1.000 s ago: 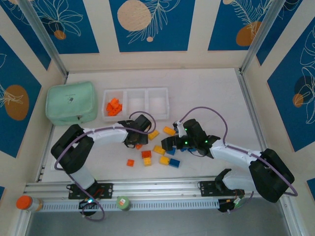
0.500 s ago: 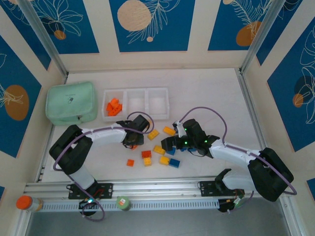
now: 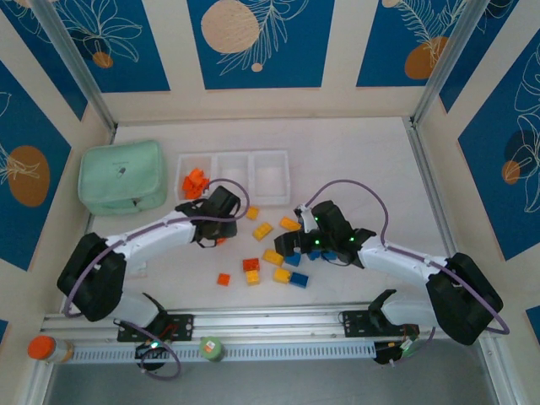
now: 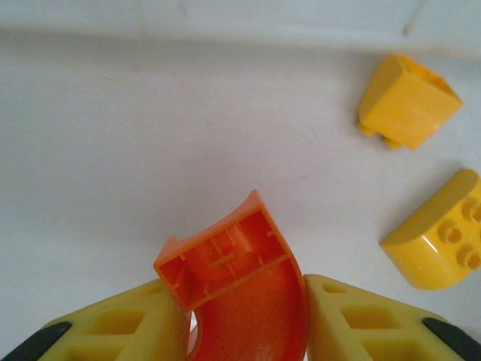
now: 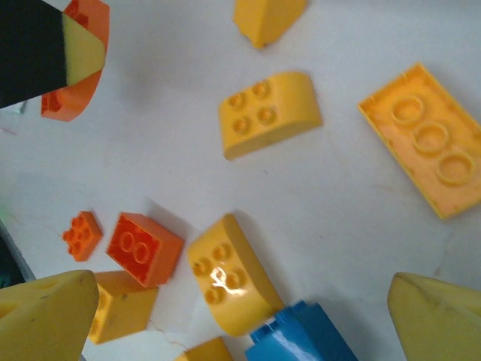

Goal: Sort the legos into containers by color
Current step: Place the lego in the container, then pick up the container from the center of the table, then place the lego in the container, then pick up the lego from the middle-left of the table, then place the lego in the container.

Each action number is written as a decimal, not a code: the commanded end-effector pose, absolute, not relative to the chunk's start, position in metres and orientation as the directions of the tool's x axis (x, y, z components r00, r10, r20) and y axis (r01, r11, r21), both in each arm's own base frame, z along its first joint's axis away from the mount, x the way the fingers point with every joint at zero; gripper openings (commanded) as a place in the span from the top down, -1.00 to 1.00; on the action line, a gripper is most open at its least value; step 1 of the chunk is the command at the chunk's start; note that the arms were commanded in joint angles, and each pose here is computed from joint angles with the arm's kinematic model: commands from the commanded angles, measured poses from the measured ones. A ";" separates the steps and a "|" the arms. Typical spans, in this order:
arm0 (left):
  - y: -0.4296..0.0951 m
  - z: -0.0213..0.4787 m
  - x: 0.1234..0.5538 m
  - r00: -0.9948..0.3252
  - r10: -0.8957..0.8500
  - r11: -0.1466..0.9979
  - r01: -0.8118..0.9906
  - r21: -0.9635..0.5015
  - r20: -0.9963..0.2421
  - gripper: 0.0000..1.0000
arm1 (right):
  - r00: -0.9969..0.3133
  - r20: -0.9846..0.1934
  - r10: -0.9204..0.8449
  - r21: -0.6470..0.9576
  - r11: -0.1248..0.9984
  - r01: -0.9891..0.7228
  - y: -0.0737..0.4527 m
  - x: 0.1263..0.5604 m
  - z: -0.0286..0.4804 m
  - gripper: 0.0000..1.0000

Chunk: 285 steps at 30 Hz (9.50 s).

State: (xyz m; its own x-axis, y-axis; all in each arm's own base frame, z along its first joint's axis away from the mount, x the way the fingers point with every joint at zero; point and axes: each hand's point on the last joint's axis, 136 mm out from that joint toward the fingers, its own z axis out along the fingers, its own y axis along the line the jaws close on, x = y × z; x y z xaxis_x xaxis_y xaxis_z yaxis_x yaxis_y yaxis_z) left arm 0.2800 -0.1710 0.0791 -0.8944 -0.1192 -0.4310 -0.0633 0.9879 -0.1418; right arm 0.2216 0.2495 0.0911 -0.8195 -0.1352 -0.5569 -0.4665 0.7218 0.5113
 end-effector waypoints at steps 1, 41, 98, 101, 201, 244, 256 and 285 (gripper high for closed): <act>-0.147 0.105 0.299 -0.871 -0.115 0.991 -0.069 -0.113 -0.478 0.20 | -0.809 -0.574 -0.130 0.537 0.686 -0.491 0.266 0.225 0.116 -0.98; -0.110 0.156 0.406 -0.833 -0.226 0.948 -0.068 -0.311 -0.505 -0.29 | -0.826 -0.545 -0.143 0.551 0.681 -0.482 0.305 0.222 0.167 -0.98; -0.170 0.003 0.140 -0.983 0.101 0.995 0.101 0.006 -0.154 -0.08 | -0.884 -0.429 -0.188 0.486 0.776 -0.401 0.285 0.156 0.088 -0.98; -0.164 -0.003 0.137 -0.985 0.101 0.995 0.097 0.035 -0.137 0.01 | -0.884 -0.429 -0.185 0.488 0.776 -0.399 0.285 0.156 0.088 -0.98; -0.255 0.085 0.200 -0.884 0.338 0.850 0.434 -0.299 -0.322 -0.46 | -0.921 -0.389 0.015 0.518 0.830 -0.205 0.211 0.190 0.088 -0.98; -0.250 0.016 0.180 -0.972 0.163 0.975 0.185 -0.125 -0.167 -0.04 | -0.914 -0.400 0.063 0.570 0.798 -0.195 0.203 0.196 0.094 -0.98; -0.232 0.090 0.219 -0.919 0.175 0.973 0.217 -0.084 -0.355 0.01 | -0.887 -0.460 0.045 0.584 0.768 -0.264 0.213 0.211 0.129 -0.98; -0.081 0.126 0.461 -0.849 -0.209 0.977 -0.195 -0.081 -0.486 -0.10 | -0.862 -0.507 0.000 0.592 0.726 -0.348 0.254 0.254 0.162 -0.98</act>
State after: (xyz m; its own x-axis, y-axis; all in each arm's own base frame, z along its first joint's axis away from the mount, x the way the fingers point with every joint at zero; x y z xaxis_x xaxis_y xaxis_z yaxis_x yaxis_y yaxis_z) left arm 0.4470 -0.0789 0.1236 -0.8499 -0.2209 -0.4785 -0.2197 0.9738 -0.0594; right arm 0.2489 0.2478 0.1477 -0.8777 0.0120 -0.4790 -0.3121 0.7442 0.5905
